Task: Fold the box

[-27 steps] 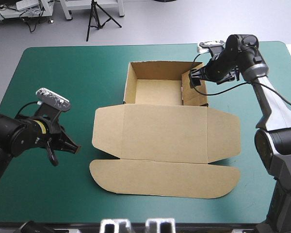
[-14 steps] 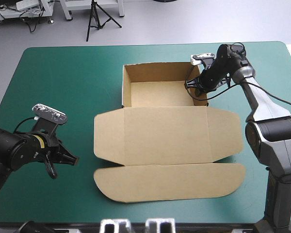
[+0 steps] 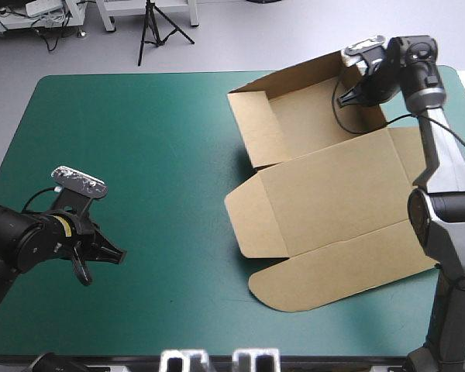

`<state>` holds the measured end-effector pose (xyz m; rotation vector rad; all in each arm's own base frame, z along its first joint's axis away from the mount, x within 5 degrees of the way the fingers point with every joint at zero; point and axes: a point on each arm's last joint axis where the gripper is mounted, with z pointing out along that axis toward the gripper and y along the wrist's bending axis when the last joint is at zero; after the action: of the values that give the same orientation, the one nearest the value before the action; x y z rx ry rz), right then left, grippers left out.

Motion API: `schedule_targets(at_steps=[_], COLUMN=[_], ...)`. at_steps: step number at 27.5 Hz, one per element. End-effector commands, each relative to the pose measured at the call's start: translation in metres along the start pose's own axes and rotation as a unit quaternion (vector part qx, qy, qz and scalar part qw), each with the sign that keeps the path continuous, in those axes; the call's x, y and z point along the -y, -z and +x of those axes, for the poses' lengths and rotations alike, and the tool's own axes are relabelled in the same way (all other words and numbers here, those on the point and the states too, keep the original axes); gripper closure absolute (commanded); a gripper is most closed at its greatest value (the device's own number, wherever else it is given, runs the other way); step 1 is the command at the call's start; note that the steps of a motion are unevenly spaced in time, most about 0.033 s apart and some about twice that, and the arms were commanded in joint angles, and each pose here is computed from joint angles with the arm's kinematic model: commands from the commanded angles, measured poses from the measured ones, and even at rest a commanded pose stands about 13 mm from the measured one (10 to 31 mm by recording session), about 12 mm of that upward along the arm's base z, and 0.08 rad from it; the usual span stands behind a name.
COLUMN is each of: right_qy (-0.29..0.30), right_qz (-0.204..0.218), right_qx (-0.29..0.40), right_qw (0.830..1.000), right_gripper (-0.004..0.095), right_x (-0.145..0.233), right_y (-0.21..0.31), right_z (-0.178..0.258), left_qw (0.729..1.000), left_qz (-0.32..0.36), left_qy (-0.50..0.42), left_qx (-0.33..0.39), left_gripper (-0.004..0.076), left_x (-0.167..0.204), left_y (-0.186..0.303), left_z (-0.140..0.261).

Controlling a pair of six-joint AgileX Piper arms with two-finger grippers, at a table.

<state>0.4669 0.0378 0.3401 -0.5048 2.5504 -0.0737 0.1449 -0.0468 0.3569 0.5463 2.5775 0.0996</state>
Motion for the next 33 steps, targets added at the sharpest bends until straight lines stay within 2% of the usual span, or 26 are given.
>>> schedule_targets(at_steps=[1,6,8,10,13,17,19,20,23,24,27,29,33], right_qy=[-0.049,-0.155,-0.187,-0.213,-0.227,-0.207,-0.216,-0.222,-0.24,-0.25,-0.271,-0.275,-0.27], right_qz=[0.063,0.116,0.124,0.111,0.084,0.1,0.099,0.098,0.085,0.083,0.094,0.097,0.104], right_qx=[0.045,0.023,0.018,0.019,0.021,-0.003,-0.005,-0.002,0.013,0.019,0.017,0.018,0.05], right_qw=[0.996,0.981,0.974,0.97,0.97,0.973,0.971,0.97,0.967,0.965,0.958,0.956,0.956], right_gripper=[0.0926,0.0927,0.0927,0.0927,0.0926,0.0899,0.0798,0.0715,0.0393,0.0247,0.0028,0.0006,0.0054], right_x=[0.057,0.143,0.162,0.175,0.185,0.193,0.199,0.201,0.207,0.209,0.214,0.213,0.204], right_y=[0.049,0.056,0.055,0.055,0.049,0.041,0.04,0.041,0.043,0.046,0.049,0.054,0.088], right_z=[0.011,0.06,0.073,0.085,0.096,0.107,0.113,0.116,0.12,0.122,0.126,0.126,0.118], left_qw=[1.0,1.0,1.0,1.0,1.0,1.0,1.0,1.0,1.0,1.0,1.0,1.0,1.0], left_qz=[-0.005,-0.005,-0.006,-0.007,-0.007,-0.007,-0.007,-0.007,-0.007,-0.007,-0.007,-0.007,-0.005], left_qy=[0.004,0.004,0.004,0.004,0.004,0.004,0.002,0.001,0.002,0.004,0.004,0.004,0.004], left_qx=[0.002,0.002,0.004,0.007,0.011,0.009,0.006,0.006,0.008,0.008,0.009,0.009,0.013], left_gripper=[0.0728,0.0728,0.0728,0.0728,0.0728,0.0728,0.0728,0.0729,0.073,0.0731,0.0731,0.0731,0.0731], left_x=[-0.002,-0.002,-0.002,-0.002,-0.002,-0.002,-0.002,-0.002,-0.002,-0.002,-0.002,-0.002,-0.002], left_y=[0.008,0.008,0.008,0.008,0.008,0.008,0.008,0.008,0.008,0.008,0.008,0.008,0.008], left_z=[0.001,0.001,0.0,0.0,-0.001,-0.001,0.0,0.0,0.0,0.0,-0.001,-0.001,-0.001])
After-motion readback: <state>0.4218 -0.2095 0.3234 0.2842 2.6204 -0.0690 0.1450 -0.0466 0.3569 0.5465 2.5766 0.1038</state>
